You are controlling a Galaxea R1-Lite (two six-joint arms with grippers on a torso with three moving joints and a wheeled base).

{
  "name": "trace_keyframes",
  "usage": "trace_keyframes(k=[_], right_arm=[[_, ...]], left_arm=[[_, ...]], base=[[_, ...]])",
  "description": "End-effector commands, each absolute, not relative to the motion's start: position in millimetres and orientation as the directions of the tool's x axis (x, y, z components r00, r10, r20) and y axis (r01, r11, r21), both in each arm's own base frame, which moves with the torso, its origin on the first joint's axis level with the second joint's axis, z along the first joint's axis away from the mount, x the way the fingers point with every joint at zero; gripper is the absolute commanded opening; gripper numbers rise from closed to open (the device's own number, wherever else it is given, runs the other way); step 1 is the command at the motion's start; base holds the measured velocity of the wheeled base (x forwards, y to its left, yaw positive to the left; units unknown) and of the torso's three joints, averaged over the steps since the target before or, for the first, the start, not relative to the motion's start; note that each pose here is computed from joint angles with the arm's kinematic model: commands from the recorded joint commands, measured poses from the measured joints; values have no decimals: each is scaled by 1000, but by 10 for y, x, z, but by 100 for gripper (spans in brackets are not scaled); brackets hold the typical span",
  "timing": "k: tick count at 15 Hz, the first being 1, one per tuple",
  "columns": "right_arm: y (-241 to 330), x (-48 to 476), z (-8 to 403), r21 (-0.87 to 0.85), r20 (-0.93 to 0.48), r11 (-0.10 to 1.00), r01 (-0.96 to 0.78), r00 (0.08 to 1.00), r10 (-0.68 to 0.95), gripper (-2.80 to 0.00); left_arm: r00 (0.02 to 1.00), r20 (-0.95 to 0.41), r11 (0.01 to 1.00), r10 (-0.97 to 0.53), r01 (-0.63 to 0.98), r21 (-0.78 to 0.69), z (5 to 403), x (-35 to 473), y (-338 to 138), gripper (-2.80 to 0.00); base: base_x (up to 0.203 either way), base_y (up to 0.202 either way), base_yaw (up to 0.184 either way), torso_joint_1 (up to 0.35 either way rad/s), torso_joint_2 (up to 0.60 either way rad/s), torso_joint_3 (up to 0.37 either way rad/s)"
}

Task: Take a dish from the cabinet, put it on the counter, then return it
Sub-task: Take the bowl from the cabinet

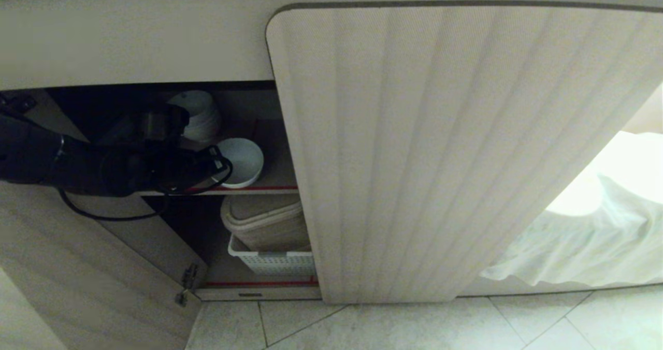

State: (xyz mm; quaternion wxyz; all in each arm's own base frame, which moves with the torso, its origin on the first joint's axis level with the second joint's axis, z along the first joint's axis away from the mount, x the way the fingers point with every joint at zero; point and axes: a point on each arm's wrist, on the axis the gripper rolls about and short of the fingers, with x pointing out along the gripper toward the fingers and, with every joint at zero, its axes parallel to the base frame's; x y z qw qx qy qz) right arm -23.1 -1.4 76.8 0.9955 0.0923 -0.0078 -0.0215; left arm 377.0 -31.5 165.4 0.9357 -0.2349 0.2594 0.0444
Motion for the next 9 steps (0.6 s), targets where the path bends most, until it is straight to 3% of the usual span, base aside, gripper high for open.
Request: trace_keyframes(k=[1, 9], right_arm=[[-14, -229, 768, 185, 11, 982, 42, 999, -44, -280], [-14, -229, 768, 185, 11, 982, 42, 999, -44, -280]], left_arm=[[862, -505, 884, -40, -205, -420, 1676, 3717, -312, -280], [849, -526, 881, -42, -217, -421, 1667, 3509, -297, -280]], base=[[0, 0, 0, 0, 0, 0], [0, 0, 0, 0, 0, 0]])
